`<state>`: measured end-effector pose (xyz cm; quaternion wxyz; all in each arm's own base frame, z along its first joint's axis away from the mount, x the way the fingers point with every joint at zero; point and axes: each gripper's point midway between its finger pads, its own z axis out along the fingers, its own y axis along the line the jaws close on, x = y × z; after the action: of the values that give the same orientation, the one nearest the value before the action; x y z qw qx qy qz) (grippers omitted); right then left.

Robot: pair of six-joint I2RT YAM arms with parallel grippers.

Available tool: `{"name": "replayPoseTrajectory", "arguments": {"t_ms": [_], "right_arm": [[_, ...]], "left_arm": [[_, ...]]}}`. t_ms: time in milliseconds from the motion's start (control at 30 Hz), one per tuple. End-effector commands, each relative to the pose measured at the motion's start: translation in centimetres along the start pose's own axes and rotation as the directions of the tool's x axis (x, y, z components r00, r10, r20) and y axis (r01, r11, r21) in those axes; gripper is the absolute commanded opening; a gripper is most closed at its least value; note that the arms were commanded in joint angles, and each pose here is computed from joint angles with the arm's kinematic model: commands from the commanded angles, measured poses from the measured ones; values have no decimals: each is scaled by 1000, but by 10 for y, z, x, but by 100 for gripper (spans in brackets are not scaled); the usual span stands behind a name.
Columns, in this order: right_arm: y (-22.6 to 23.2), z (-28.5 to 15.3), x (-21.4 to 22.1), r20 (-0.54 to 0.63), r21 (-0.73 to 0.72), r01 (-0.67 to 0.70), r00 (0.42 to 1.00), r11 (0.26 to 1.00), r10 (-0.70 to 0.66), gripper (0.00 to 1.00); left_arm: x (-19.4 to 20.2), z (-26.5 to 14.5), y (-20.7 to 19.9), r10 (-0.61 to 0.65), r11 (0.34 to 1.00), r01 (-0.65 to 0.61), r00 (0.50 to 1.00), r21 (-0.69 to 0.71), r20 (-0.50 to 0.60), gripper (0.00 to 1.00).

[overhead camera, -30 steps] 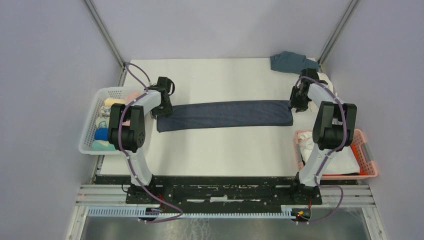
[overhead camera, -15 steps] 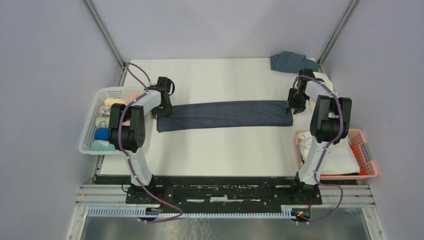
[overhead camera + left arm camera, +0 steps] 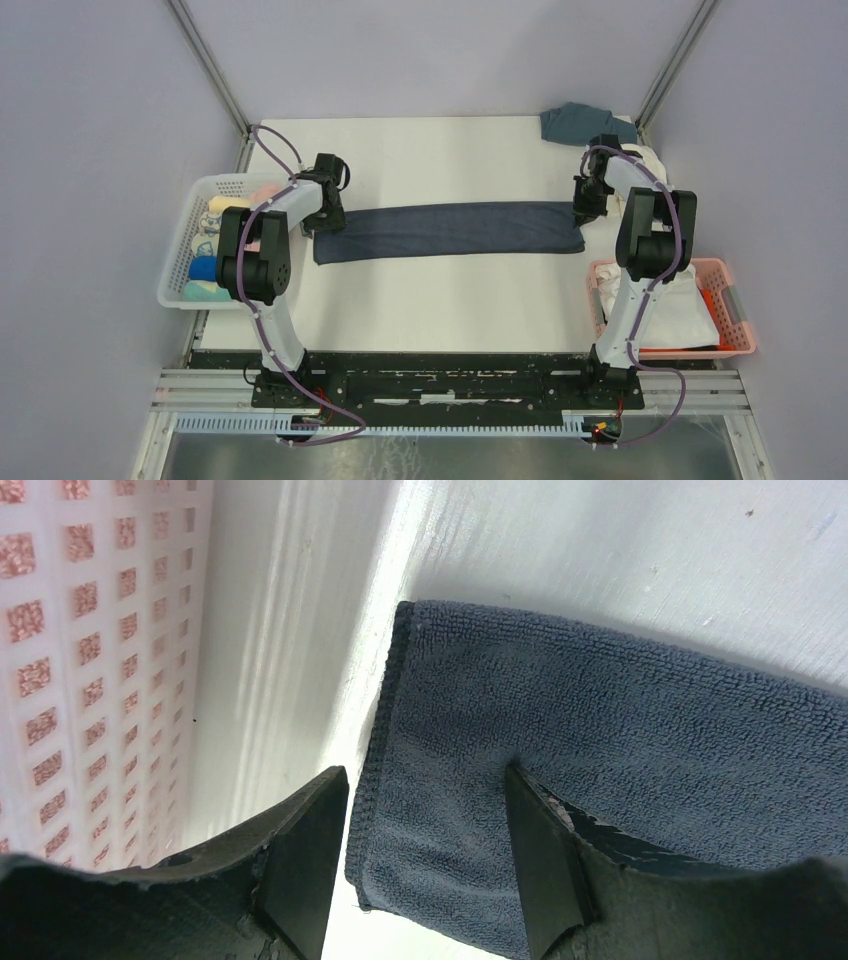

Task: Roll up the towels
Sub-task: Fold the towel at the center of the board.

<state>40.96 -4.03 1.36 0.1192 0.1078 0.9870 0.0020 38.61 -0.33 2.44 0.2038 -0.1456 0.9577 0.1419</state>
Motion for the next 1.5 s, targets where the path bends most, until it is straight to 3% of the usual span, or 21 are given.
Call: {"name": "replayPoseTrajectory", "arguments": {"t_ms": [0,333,600,700,1000,1300,1467], "right_arm": [[-4,19,34,-133,37,27,991,999,-22,0],[-65,-63,-32,128,382,-15,991,924,-37,0],[-107,-108,-65,150,582,-16,985,813,-87,0],[-105,-122,-74,182,577,-40,980,816,-80,0],[4,-131,-59,216,282,103,962,954,-168,0],[127,-141,-6,172,49,320,930,946,-324,1],[191,-146,23,183,-55,399,905,915,-384,2]], "left_arm": [[7,-3,-4,45,999,-45,999,17,-25,67],[15,-15,-15,23,996,-20,999,88,-34,67],[25,-67,-61,-42,926,55,998,374,-42,70],[24,-87,-62,-69,899,73,997,432,-24,72],[49,-92,-82,-61,829,111,992,548,-110,73],[64,-84,-110,-50,758,168,978,631,-201,71],[76,-77,-121,-36,734,195,968,650,-249,64]]}}
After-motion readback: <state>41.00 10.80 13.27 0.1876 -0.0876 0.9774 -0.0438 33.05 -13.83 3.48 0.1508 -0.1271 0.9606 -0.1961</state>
